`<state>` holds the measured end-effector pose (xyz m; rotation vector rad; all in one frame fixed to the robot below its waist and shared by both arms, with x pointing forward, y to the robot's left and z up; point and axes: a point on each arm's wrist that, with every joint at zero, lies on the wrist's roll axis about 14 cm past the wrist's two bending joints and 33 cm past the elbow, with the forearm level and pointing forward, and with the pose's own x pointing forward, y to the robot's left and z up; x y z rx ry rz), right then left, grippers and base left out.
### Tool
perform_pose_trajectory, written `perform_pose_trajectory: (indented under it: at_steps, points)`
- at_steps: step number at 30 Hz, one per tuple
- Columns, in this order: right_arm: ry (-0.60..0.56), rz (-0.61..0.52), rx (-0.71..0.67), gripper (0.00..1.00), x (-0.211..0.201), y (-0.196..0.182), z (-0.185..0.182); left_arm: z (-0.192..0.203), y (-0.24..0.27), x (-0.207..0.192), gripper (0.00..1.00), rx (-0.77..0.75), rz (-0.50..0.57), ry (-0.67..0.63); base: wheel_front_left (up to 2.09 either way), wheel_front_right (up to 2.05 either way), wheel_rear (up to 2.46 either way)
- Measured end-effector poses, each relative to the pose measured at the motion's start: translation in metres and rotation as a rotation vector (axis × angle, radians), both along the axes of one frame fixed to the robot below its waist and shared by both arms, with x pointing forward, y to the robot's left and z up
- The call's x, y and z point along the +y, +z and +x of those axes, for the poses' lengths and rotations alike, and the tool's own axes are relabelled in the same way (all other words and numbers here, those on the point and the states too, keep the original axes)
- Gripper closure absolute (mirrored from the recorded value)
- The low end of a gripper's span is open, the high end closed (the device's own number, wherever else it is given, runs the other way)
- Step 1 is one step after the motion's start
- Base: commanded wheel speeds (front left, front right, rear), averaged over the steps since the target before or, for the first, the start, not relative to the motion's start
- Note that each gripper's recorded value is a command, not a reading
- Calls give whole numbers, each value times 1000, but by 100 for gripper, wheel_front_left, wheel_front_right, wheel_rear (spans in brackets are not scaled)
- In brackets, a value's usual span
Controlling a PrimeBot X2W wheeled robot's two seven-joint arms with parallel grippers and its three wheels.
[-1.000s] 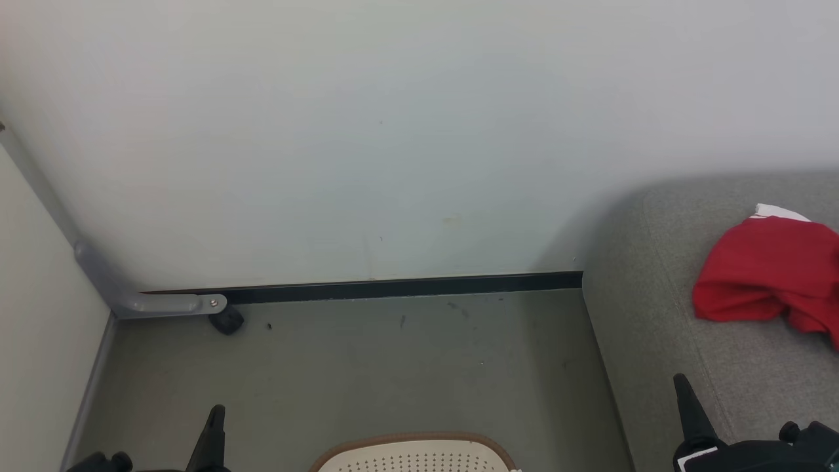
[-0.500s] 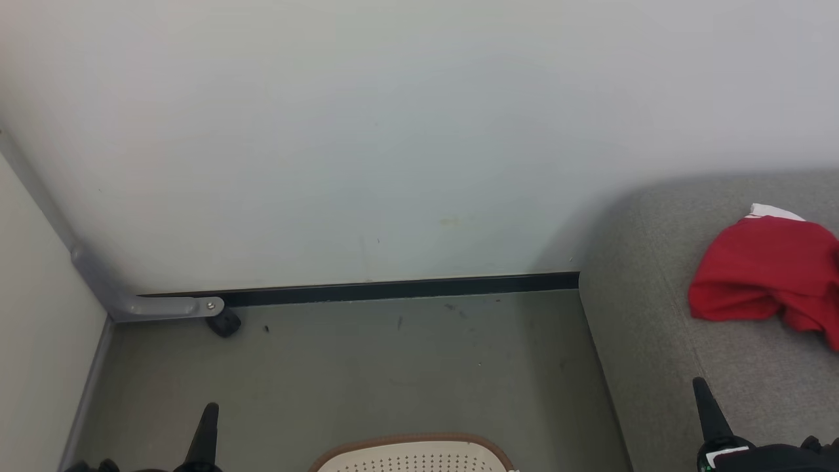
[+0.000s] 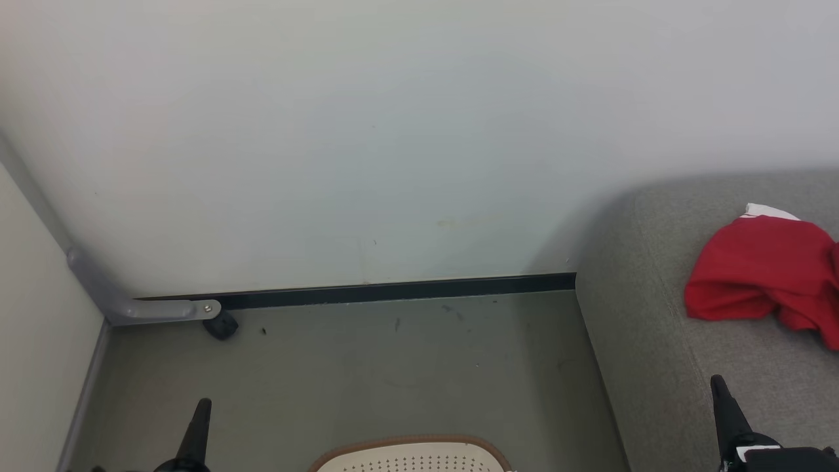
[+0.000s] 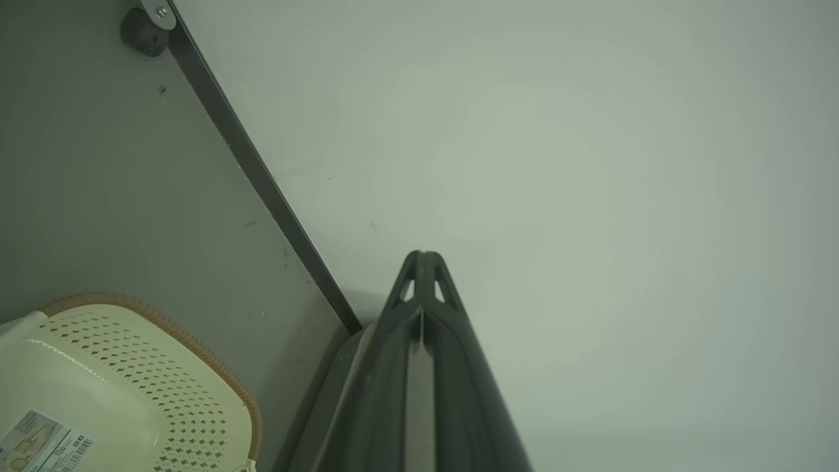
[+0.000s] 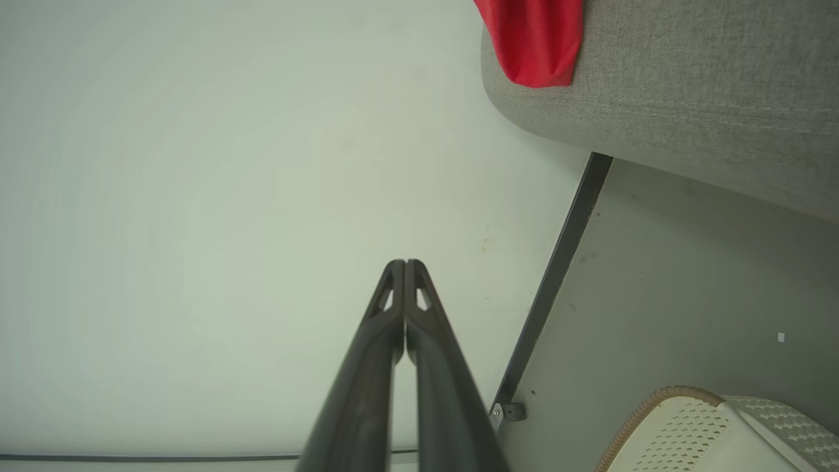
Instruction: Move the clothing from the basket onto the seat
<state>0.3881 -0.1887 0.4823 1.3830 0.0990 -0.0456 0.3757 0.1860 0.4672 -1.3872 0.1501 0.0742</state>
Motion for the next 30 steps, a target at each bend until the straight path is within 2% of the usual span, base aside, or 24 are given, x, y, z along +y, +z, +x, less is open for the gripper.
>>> perform_pose_trajectory:
  at_steps: [14, 30]
  points:
    - [-58, 183, -29, 100, -16, 6, -3, 2, 8, 6, 100, -42, -167, 35, 0, 0, 0]
    - [-60, 185, -29, 100, -16, 6, -3, 2, 9, 5, 100, -45, -182, 39, 0, 0, 0]
